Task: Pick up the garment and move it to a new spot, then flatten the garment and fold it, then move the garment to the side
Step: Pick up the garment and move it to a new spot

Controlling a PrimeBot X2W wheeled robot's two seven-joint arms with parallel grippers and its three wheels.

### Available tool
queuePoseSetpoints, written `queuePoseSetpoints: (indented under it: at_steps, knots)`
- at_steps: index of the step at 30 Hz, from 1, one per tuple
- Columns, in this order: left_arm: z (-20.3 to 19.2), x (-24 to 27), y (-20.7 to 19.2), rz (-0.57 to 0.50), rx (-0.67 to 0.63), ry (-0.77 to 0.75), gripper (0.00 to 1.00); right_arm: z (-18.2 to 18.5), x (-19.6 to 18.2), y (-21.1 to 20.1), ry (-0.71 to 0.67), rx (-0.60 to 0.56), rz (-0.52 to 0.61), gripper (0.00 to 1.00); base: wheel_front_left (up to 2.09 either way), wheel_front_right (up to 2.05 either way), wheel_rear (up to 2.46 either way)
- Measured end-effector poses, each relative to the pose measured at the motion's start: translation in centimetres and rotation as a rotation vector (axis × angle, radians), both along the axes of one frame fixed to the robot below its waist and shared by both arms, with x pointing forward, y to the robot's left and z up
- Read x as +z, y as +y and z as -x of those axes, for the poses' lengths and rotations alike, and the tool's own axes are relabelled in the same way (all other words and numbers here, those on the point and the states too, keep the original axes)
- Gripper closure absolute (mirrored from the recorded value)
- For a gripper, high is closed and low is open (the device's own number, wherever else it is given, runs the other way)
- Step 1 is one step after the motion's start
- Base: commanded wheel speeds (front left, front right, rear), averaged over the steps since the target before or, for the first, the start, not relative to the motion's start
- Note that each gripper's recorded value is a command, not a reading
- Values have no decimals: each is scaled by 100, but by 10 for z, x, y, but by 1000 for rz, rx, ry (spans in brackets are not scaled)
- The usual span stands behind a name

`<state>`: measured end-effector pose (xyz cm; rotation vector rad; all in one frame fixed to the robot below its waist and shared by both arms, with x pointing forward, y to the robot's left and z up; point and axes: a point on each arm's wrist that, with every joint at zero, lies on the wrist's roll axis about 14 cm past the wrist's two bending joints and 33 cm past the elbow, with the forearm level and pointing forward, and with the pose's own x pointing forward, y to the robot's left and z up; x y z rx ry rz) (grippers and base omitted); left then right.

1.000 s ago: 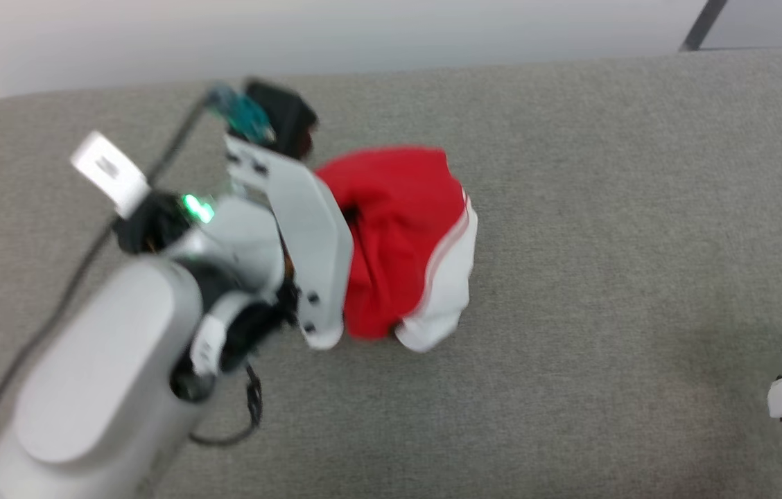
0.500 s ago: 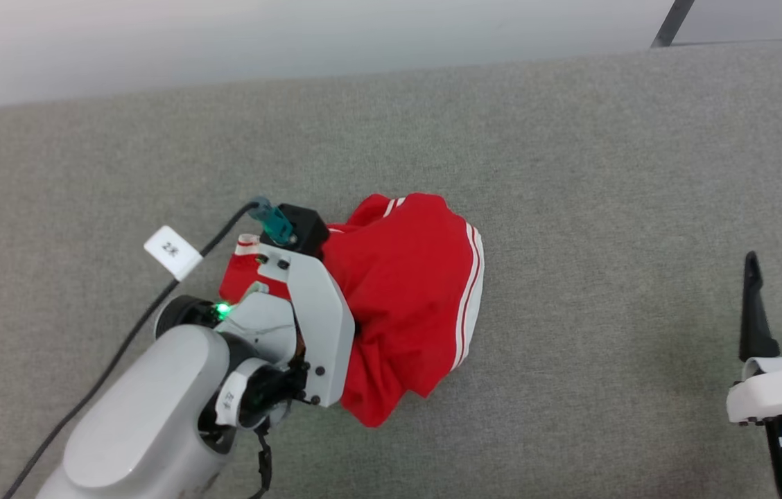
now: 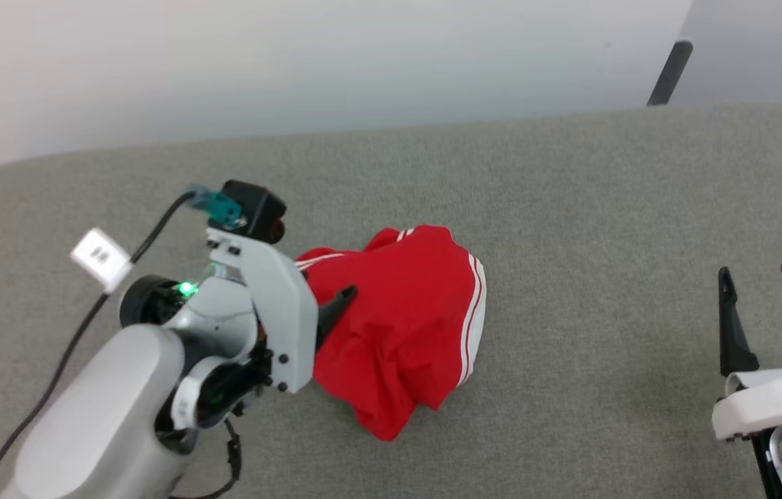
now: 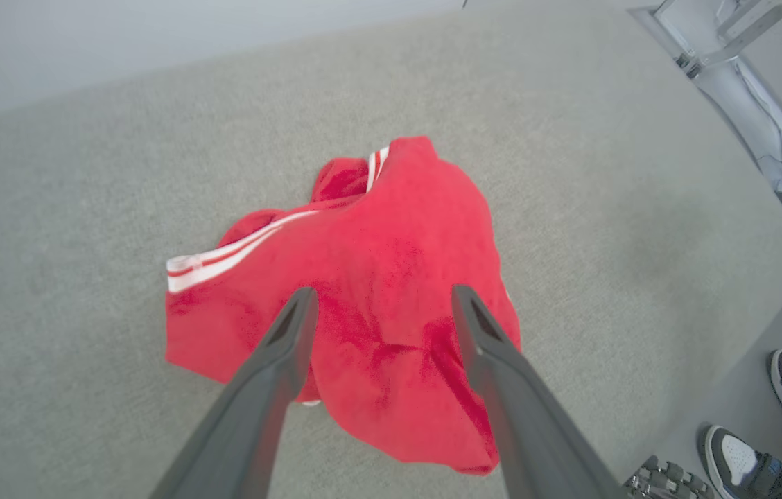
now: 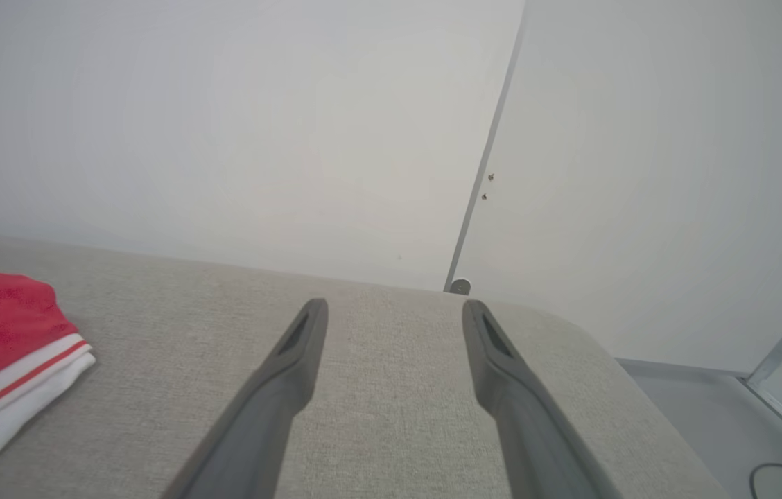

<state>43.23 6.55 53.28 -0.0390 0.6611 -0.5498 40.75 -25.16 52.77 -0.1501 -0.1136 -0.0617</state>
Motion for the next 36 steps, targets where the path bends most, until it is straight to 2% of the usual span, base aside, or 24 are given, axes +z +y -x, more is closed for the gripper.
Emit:
queuePoseSetpoints:
  at_steps: [12,20,29,36]
  knots:
    - [18,70,38,161,88,-462,0,22,18,19,-51,63,-5,0,0,0,0]
    - [41,83,92,205,233,-674,0,32,30,27,-89,92,-14,0,0,0,0]
    - [71,65,147,192,407,-768,0,40,31,31,-99,99,-28,0,0,0,0]
    - [94,45,177,174,519,-783,0,45,28,26,-91,91,-39,0,0,0,0]
